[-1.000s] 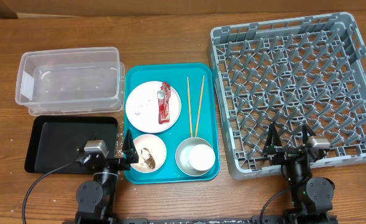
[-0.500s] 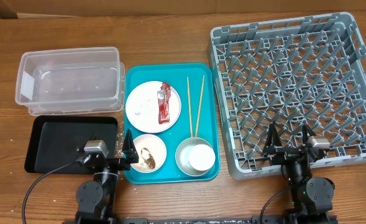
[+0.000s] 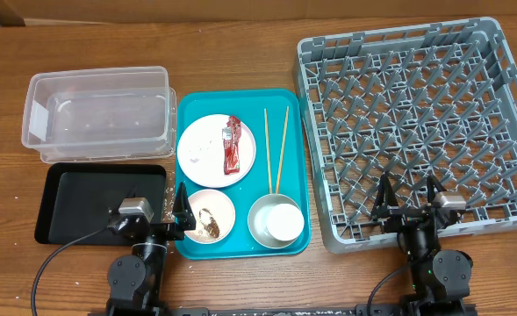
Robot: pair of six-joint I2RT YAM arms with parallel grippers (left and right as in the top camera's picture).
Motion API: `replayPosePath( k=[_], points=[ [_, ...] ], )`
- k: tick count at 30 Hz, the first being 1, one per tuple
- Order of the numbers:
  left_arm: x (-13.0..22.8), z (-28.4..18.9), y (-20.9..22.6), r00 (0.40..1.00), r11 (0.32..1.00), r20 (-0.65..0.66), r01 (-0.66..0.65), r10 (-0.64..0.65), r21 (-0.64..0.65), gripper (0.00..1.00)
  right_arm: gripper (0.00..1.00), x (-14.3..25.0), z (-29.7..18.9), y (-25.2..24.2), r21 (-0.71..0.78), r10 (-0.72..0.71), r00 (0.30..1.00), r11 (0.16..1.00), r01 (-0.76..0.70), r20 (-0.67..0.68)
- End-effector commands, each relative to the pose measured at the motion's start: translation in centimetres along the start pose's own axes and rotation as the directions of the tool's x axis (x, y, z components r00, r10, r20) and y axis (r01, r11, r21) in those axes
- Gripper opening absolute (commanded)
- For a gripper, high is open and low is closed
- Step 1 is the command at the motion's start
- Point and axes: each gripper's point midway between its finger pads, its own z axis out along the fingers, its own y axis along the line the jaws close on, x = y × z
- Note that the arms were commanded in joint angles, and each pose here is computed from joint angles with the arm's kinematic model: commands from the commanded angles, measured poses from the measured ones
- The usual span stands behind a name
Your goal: Sort waste into correct bins and load items into the dishwasher
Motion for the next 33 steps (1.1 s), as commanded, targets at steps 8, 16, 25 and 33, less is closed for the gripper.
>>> replayPosePath(
  k=[8,16,25,33],
  points=[
    [-0.1,0.0,0.1,1.0,1.0,0.008,0.007,-0.007,-0.005,1.0,1.0,0.2,0.0,-0.1,0.001,-0.001,1.0,1.0,0.001,0.004],
    [-0.1,0.0,0.1,1.0,1.0,0.008,0.007,-0.007,-0.005,1.0,1.0,0.2,0.0,-0.1,0.001,-0.001,1.0,1.0,0.001,0.004],
    [-0.1,0.0,0.1,1.0,1.0,0.008,0.007,-0.007,-0.005,1.0,1.0,-0.2,0.0,0.3,-0.022,0.006,1.0,1.0,-0.006,0.018],
    [0.3,-0.1,-1.3,0.995,0.992,-0.021,0.096,-0.095,0.077,1.0,1.0,0.5,-0.6,4.4,-0.257,0.005,1.0,0.966,-0.013,-0.03]
  ],
)
